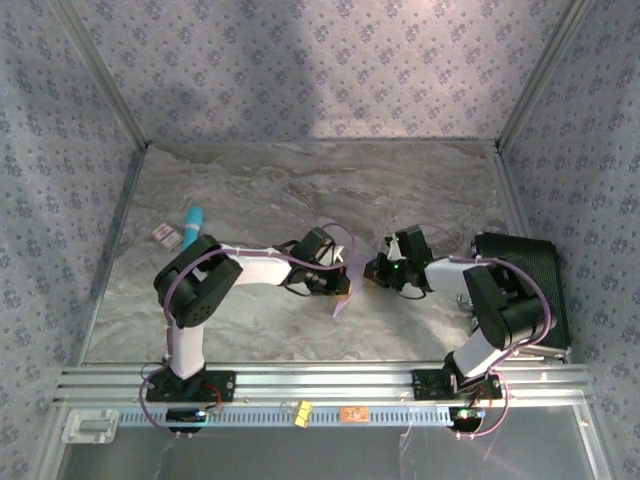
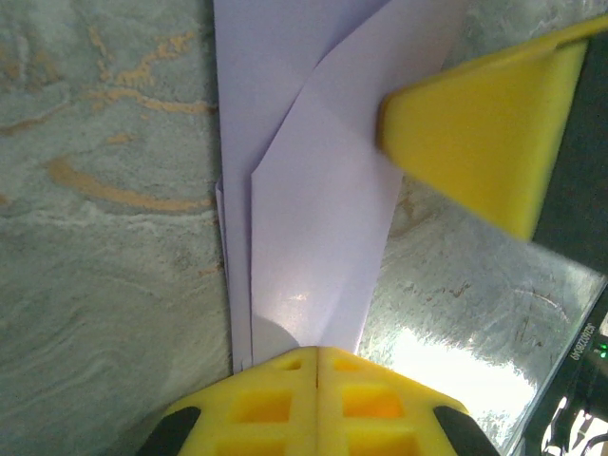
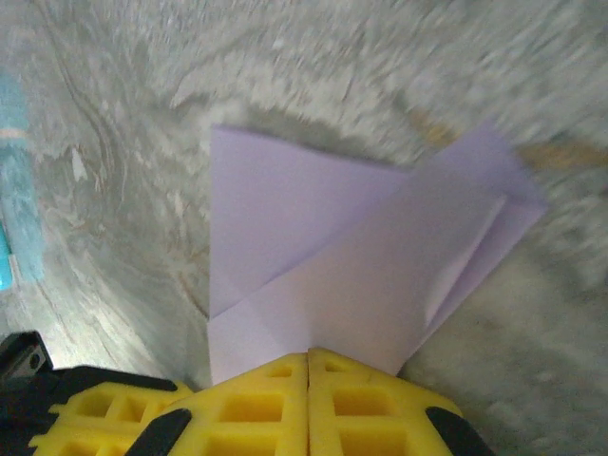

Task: Fold a paper plane with a square sheet of paper (pick it up from the middle)
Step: Fold the wing for the fifth time at the center of the table.

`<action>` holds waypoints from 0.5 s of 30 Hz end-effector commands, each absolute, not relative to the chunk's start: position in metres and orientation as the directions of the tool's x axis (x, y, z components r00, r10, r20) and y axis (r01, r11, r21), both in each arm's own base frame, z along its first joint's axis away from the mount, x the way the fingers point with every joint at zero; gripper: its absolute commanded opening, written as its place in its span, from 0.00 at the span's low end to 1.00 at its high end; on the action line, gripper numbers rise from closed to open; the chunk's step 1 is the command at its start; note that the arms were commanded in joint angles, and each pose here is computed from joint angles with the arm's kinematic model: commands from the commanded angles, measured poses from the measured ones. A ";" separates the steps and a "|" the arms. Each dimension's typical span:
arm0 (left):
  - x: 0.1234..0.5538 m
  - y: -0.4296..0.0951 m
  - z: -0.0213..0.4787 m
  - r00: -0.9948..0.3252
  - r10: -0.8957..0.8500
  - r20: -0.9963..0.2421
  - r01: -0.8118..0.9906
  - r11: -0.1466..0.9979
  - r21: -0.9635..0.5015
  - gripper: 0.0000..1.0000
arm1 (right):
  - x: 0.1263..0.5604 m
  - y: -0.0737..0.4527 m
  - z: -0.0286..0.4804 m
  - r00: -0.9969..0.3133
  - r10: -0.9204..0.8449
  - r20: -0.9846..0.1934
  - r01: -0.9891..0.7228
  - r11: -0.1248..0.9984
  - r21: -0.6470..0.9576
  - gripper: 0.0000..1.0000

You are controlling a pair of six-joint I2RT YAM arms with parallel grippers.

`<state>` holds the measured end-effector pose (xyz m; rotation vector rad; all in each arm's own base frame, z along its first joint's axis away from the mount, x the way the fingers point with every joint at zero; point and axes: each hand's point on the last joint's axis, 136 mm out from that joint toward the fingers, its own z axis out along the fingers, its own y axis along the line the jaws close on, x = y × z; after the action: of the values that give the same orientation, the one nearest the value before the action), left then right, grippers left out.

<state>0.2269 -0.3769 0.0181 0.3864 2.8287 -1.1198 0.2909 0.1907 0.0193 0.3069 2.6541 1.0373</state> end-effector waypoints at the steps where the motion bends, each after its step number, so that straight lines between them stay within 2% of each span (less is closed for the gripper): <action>1: 0.193 -0.320 -0.046 -0.981 0.190 0.046 0.144 0.864 -0.482 0.00 | 0.307 0.165 0.009 -0.919 0.341 -0.198 0.149 0.765 0.627 0.08; 15: 0.192 -0.318 -0.050 -0.983 0.174 0.053 0.127 0.867 -0.482 0.00 | 0.336 0.121 0.011 -0.862 0.445 -0.242 0.246 0.785 0.568 0.08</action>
<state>0.2269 -0.3770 0.0175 0.3760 2.8276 -1.1259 0.3237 0.1538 0.0192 0.4471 2.6239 0.9675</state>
